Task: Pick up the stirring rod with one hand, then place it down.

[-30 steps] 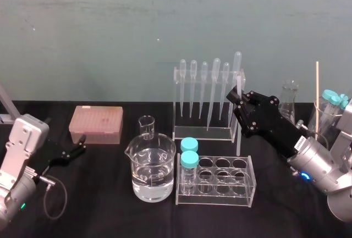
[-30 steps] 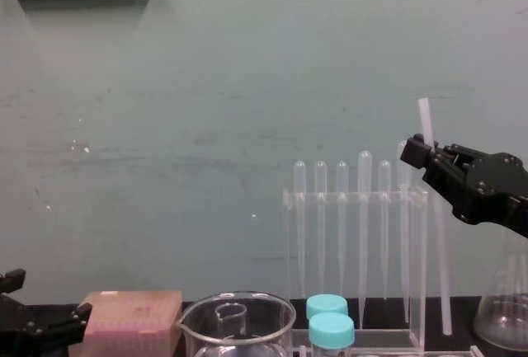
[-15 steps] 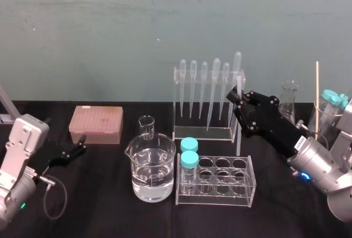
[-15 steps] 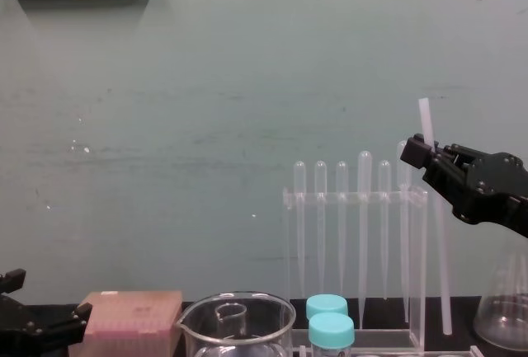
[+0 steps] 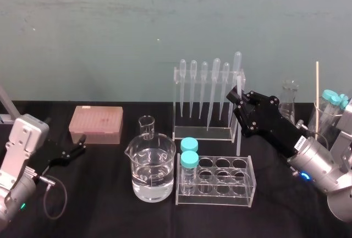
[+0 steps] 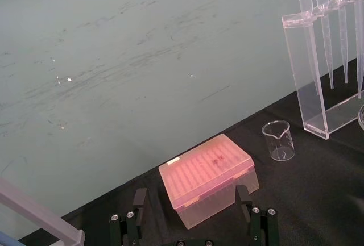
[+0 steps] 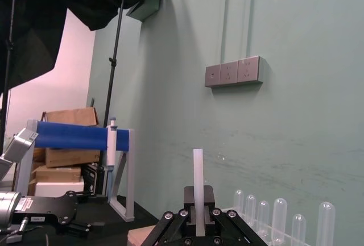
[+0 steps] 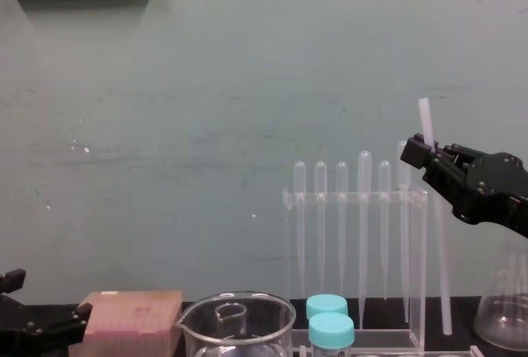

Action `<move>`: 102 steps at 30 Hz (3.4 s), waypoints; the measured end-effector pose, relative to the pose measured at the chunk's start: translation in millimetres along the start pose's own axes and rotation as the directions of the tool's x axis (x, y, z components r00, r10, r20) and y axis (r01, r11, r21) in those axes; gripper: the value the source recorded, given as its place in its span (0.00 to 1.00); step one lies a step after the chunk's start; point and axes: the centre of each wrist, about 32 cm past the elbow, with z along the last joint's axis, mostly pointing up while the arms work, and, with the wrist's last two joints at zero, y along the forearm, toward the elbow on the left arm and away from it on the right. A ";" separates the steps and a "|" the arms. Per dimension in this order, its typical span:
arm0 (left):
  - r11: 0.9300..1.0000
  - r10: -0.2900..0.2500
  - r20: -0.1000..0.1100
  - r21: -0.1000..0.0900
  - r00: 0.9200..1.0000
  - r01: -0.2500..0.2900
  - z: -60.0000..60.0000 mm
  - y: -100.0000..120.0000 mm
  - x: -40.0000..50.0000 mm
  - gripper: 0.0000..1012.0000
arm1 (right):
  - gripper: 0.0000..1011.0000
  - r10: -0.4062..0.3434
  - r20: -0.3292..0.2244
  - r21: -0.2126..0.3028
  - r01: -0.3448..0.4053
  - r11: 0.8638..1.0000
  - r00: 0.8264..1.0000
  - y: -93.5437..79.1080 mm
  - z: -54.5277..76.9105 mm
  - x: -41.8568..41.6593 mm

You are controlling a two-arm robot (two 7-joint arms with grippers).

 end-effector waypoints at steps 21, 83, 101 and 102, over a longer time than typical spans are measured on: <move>1.000 0.000 0.000 0.000 1.000 0.000 0.0 0.0 0.0 0.99 | 0.07 0.000 0.000 0.000 0.000 1.000 1.000 0.0 0.0 0.0; 1.000 0.000 0.000 0.000 1.000 0.000 0.0 0.0 0.0 0.99 | 0.07 0.033 -0.078 -0.129 -0.043 0.991 0.996 -15.1 12.3 -13.0; 1.000 0.000 0.000 0.000 1.000 0.000 0.0 0.0 0.0 0.99 | 0.07 0.046 -0.119 -0.212 -0.070 0.975 0.992 -15.0 -6.6 -4.0; 1.000 0.000 0.000 0.000 1.000 0.000 0.0 0.0 0.0 0.99 | 0.07 0.044 -0.122 -0.221 -0.071 0.973 0.992 -15.4 -9.2 -3.2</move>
